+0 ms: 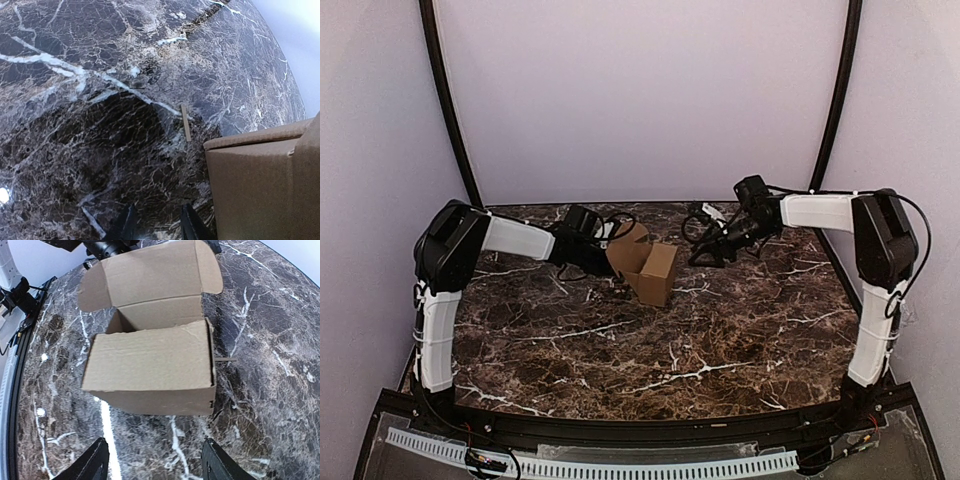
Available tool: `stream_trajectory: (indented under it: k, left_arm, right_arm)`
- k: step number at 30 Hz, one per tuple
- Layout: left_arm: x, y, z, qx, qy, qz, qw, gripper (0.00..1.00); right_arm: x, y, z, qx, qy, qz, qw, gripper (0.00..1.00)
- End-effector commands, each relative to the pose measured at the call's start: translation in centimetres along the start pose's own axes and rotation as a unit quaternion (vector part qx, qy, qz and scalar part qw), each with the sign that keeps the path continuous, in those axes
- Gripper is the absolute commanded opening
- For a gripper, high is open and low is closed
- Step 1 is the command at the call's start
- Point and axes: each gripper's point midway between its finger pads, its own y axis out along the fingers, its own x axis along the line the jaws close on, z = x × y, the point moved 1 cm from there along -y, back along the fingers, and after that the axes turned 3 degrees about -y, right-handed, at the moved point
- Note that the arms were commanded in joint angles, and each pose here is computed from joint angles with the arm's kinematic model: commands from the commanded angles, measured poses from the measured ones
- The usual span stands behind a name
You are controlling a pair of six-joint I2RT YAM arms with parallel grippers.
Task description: Fold the paper box
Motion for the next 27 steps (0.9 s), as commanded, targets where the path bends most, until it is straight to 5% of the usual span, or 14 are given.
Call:
stream_trajectory:
  k: [1,12,27]
  left_arm:
    - [-1.9,-1.8,-1.6,-0.029,0.005,0.017,0.999,0.32]
    - [-6.7,-1.1,-1.3,-0.024,0.022,0.048,0.998,0.32]
    - [-9.4,-0.6,1.3,0.002,0.042,0.061,0.997,0.34]
  right_arm:
    - [-2.8,1.4,-1.0,-0.004,-0.058,0.023,0.998,0.63]
    - [0.1,5.4,-1.5,-0.003,-0.069,-0.024,0.997,0.64]
    - [7.4,4.8,0.5,-0.001,-0.026,-0.053,0.998,0.58]
